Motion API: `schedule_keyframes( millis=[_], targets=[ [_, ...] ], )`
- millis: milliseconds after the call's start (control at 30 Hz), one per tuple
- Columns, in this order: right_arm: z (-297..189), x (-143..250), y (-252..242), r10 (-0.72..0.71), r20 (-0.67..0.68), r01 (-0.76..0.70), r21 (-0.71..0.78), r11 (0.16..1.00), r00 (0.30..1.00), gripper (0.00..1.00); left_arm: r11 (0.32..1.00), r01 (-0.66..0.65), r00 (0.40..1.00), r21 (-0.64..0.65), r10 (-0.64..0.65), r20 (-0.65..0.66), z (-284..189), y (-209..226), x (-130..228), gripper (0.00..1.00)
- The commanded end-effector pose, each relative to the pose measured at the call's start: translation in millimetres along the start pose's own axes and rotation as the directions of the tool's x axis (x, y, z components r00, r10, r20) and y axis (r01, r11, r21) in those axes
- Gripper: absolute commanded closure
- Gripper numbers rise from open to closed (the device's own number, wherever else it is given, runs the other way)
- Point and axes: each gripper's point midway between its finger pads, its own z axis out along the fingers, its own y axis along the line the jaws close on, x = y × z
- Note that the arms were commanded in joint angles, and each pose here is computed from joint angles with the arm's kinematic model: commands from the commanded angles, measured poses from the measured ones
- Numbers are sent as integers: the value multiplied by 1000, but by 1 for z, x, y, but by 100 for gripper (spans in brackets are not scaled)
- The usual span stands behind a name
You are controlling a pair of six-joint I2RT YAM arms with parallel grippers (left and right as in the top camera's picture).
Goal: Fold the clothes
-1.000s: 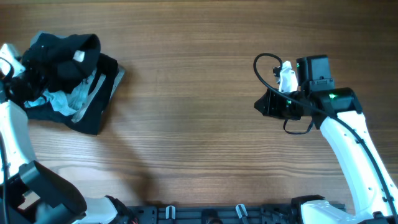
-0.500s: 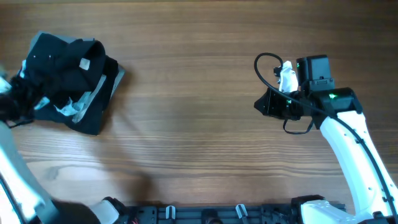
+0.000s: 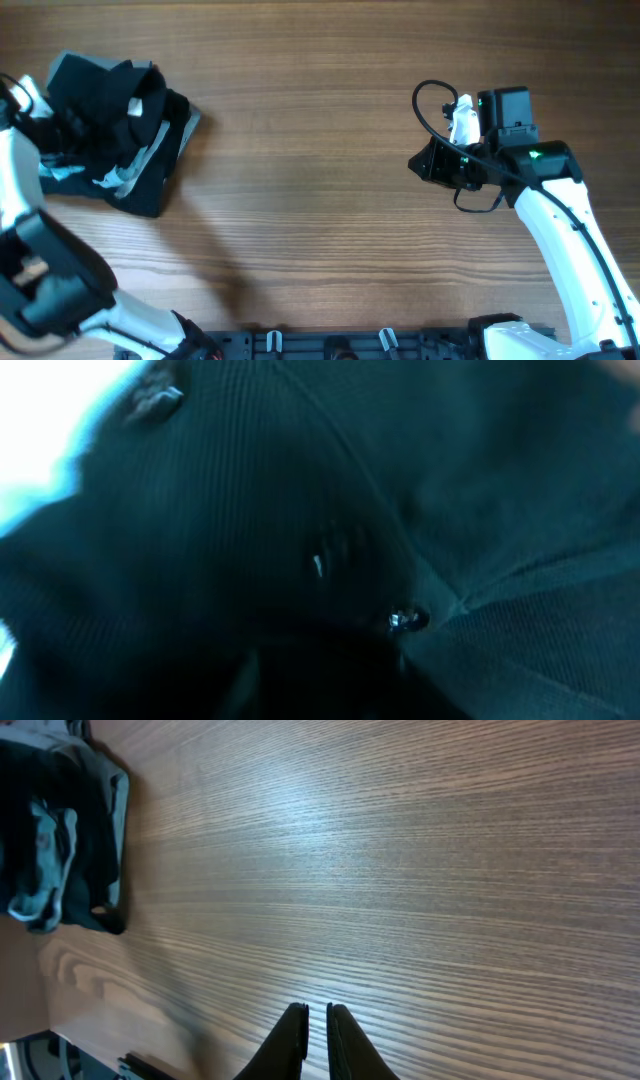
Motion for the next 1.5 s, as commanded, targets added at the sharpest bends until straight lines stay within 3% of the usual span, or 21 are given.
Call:
schedule_keyframes(
  millis=[0, 133, 233, 267, 367, 400, 433, 467, 500, 633, 900, 967, 1067, 1267, 1367, 1467],
  targets=[
    [-1, -4, 4, -4, 7, 4, -20, 1000, 1000, 88, 998, 59, 978, -11, -60, -201, 40, 19, 45, 57],
    [-12, -17, 16, -49, 89, 54, -48, 997, 995, 88, 990, -3, 991, 144, 22, -131, 0, -21, 26, 55],
    [-55, -37, 27, -121, 266, 122, 13, 992, 956, 88, 942, -198, 980, 270, 189, 58, -92, -75, 1, 49],
    [-70, -41, 32, -159, 317, 157, 31, 987, 935, 88, 925, -254, 966, 281, 229, 119, -119, -89, -3, 47],
    [-135, -43, 59, -308, 505, 307, 88, 948, 806, 75, 804, -530, 827, 272, 419, 374, -218, -146, 11, 37],
    [-160, -38, 71, -358, 572, 367, 105, 924, 738, 64, 769, -592, 773, 241, 457, 440, -248, -161, 26, 36],
    [-179, -30, 79, -378, 619, 398, 113, 910, 688, 49, 754, -624, 737, 206, 479, 477, -271, -169, 42, 11],
    [-187, -25, 81, -380, 636, 406, 114, 907, 671, 35, 747, -638, 720, 189, 491, 490, -284, -172, 55, 0],
    [-199, -15, 84, -379, 659, 413, 112, 904, 650, 0, 739, -650, 707, 176, 504, 496, -296, -174, 71, 0],
    [-218, 17, 82, -378, 679, 421, 111, 900, 629, 0, 742, -657, 699, 135, 532, 479, -319, -166, 113, 0],
    [-213, 33, 74, -362, 645, 397, 98, 912, 673, 0, 742, -662, 680, 110, 532, 505, -334, -163, 126, 0],
    [-211, 35, 72, -295, 641, 343, 52, 938, 709, 0, 742, -662, 680, 110, 532, 505, -333, -163, 126, 0],
    [-209, 36, 71, -23, 625, 129, -124, 984, 780, 0, 742, -662, 680, 110, 532, 505, -333, -163, 126, 0],
    [-194, 48, 37, 25, 572, -13, -26, 1000, 820, 0, 741, -662, 680, 110, 532, 505, -333, -163, 126, 0],
    [-199, 36, 26, 0, 628, -31, 40, 999, 778, 0, 742, -662, 680, 110, 532, 505, -333, -163, 126, 0],
    [-207, 13, 43, -242, 707, 209, 135, 968, 665, 0, 742, -662, 680, 110, 532, 505, -333, -163, 126, 0]
  ],
)
